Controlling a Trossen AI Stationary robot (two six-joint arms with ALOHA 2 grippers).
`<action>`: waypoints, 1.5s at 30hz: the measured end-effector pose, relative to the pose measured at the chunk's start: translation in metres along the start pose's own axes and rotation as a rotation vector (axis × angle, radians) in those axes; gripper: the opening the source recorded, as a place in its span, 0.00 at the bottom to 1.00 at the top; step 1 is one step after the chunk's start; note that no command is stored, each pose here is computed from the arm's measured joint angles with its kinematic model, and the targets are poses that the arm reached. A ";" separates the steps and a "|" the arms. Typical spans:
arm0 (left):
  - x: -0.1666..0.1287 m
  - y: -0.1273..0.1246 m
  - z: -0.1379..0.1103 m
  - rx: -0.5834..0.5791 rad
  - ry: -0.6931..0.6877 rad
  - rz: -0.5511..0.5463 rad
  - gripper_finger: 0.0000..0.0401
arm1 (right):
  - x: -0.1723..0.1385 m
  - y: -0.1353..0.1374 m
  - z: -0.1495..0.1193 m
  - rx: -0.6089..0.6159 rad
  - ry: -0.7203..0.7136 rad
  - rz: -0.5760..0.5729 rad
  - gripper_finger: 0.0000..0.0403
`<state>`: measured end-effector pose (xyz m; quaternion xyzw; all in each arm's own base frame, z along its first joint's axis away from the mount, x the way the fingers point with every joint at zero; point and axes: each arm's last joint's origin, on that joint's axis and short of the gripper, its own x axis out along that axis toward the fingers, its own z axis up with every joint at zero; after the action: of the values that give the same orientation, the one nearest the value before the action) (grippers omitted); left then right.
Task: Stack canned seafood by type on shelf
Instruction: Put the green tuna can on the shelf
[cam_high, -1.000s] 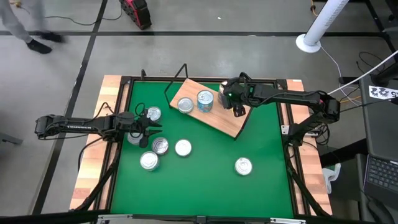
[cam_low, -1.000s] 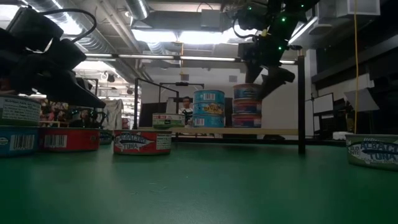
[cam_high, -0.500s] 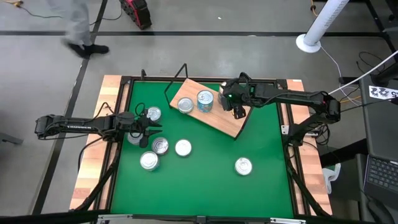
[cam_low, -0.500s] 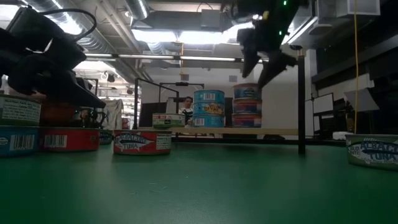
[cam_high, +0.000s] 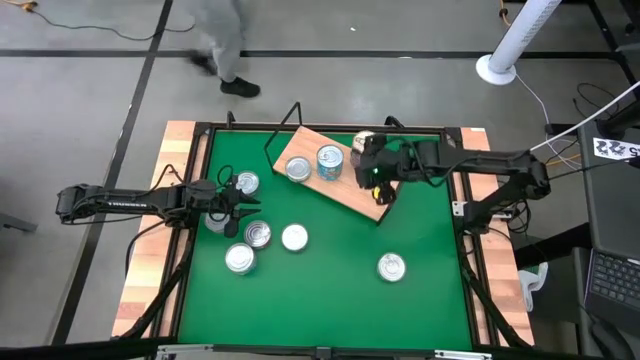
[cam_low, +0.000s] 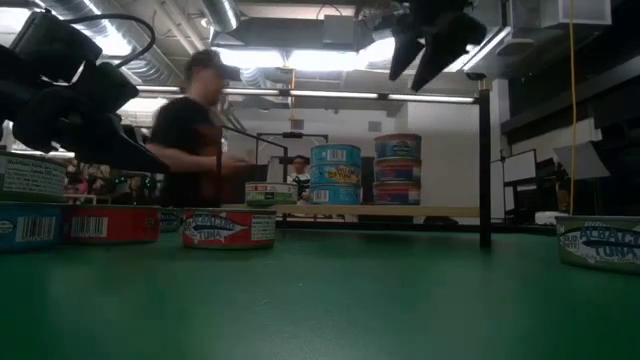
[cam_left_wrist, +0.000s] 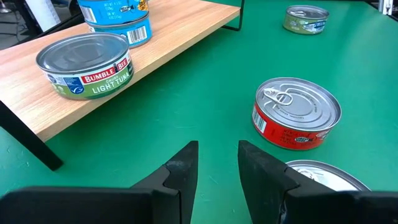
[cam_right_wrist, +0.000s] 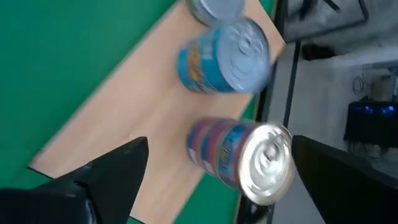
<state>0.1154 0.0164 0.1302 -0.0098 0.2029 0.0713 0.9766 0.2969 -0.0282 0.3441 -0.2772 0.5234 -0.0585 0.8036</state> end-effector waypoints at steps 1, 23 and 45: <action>0.000 0.000 0.000 0.000 0.000 0.000 0.27 | -0.002 0.005 0.003 -0.003 -0.010 0.007 0.97; 0.000 0.000 0.000 -0.171 -0.005 -0.002 0.27 | -0.054 0.100 0.046 0.241 -0.284 0.202 0.97; -0.001 0.008 0.003 -0.157 -0.044 0.274 0.27 | -0.062 0.109 0.057 0.302 -0.388 0.227 0.97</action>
<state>0.1150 0.0245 0.1334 -0.0568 0.1748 0.2197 0.9581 0.2980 0.1088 0.3560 -0.0997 0.3728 0.0084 0.9225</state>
